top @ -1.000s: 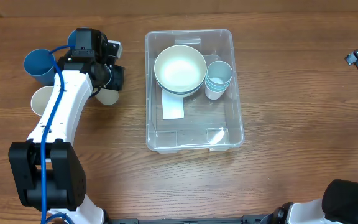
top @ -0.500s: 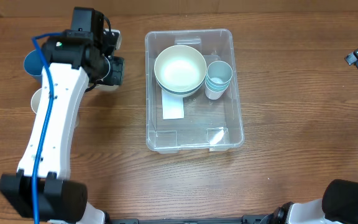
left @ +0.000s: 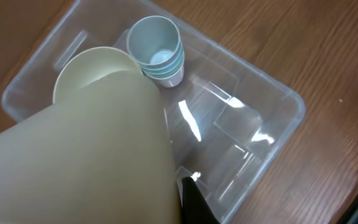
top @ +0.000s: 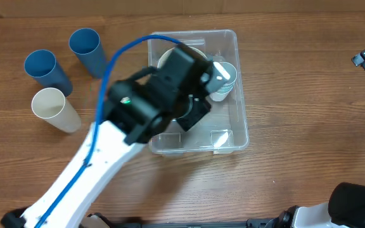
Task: Pack container
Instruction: 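Carry the tall cream cup into the container and release it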
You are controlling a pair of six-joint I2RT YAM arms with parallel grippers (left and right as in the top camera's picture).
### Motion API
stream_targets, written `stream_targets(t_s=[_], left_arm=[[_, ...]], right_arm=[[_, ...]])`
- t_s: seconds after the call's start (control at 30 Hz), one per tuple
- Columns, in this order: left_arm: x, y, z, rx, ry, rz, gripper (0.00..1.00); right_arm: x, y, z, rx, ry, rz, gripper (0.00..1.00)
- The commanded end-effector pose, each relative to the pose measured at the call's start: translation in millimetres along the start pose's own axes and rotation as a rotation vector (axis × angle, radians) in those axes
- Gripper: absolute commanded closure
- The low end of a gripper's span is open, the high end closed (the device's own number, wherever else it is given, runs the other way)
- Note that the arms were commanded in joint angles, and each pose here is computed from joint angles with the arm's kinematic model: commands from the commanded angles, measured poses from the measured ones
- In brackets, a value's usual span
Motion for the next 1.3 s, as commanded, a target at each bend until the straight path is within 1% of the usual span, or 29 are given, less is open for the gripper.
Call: stream_targets(t_s=[0.0, 0.03, 0.17, 0.23, 0.43, 0.6, 0.63, 0.7, 0.73, 0.77, 0.83, 0.9, 1.0, 1.13, 1.2, 1.27], left_arm=[[56.0, -6.7, 6.0, 0.084, 0.115, 0.016, 0.96], [73.6, -7.4, 3.3, 0.086, 0.167, 0.010, 0.96], [118.4, -14.0, -8.2, 0.109, 0.307, -0.012, 0.96], [134.7, -18.8, -12.1, 0.129, 0.346, -0.042, 0.96], [173.9, -23.0, -19.2, 0.145, 0.409, -0.075, 0.96], [180.0, -23.9, -21.1, 0.143, 0.422, -0.082, 0.96], [180.0, -23.9, -21.2, 0.144, 0.423, -0.082, 0.91], [180.0, -23.9, -21.1, 0.143, 0.423, -0.082, 0.73], [180.0, -23.9, -21.2, 0.143, 0.423, -0.082, 0.57], [180.0, -23.8, -21.2, 0.143, 0.423, -0.081, 0.52], [178.5, -24.0, -19.6, 0.139, 0.417, -0.080, 0.56], [174.0, -23.3, -15.4, 0.130, 0.406, -0.070, 0.55], [154.6, -21.6, 2.6, 0.127, 0.348, -0.060, 0.48], [110.7, -16.8, 41.4, 0.125, 0.194, -0.026, 0.35], [97.8, -15.0, 49.8, 0.120, 0.156, -0.012, 0.33], [79.9, 2.9, 55.6, 0.018, 0.133, 0.117, 0.30]], right_arm=[[-4.2, 1.5, 2.4, 0.004, -0.019, 0.007, 0.00], [-4.2, 1.5, 2.4, 0.004, -0.019, 0.007, 0.00], [-4.2, 1.5, 2.4, 0.004, -0.019, 0.007, 0.00], [-4.2, 1.5, 2.4, 0.004, -0.019, 0.007, 0.00], [-4.2, 1.5, 2.4, 0.004, -0.019, 0.007, 0.00], [-4.2, 1.5, 2.4, 0.004, -0.019, 0.007, 0.00], [-4.2, 1.5, 2.4, 0.004, -0.019, 0.007, 0.00], [-4.2, 1.5, 2.4, 0.004, -0.019, 0.007, 0.00], [-4.2, 1.5, 2.4, 0.004, -0.019, 0.007, 0.00], [-4.2, 1.5, 2.4, 0.004, -0.019, 0.007, 0.00], [-4.2, 1.5, 2.4, 0.004, -0.019, 0.007, 0.00], [-4.2, 1.5, 2.4, 0.004, -0.019, 0.007, 0.00], [-4.2, 1.5, 2.4, 0.004, -0.019, 0.007, 0.00], [-4.2, 1.5, 2.4, 0.004, -0.019, 0.007, 0.00], [-4.2, 1.5, 2.4, 0.004, -0.019, 0.007, 0.00], [-4.2, 1.5, 2.4, 0.004, -0.019, 0.007, 0.00]])
Point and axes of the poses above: each gripper's point midway between its finger pads, its own x axis out along the fingers, its own y axis along the line the jaws close on, z = x × y, the point moved 8 cm from there along -x, back along the fingers, and after that the axes turned 7 degrees about -x, right-handed, at the moved point
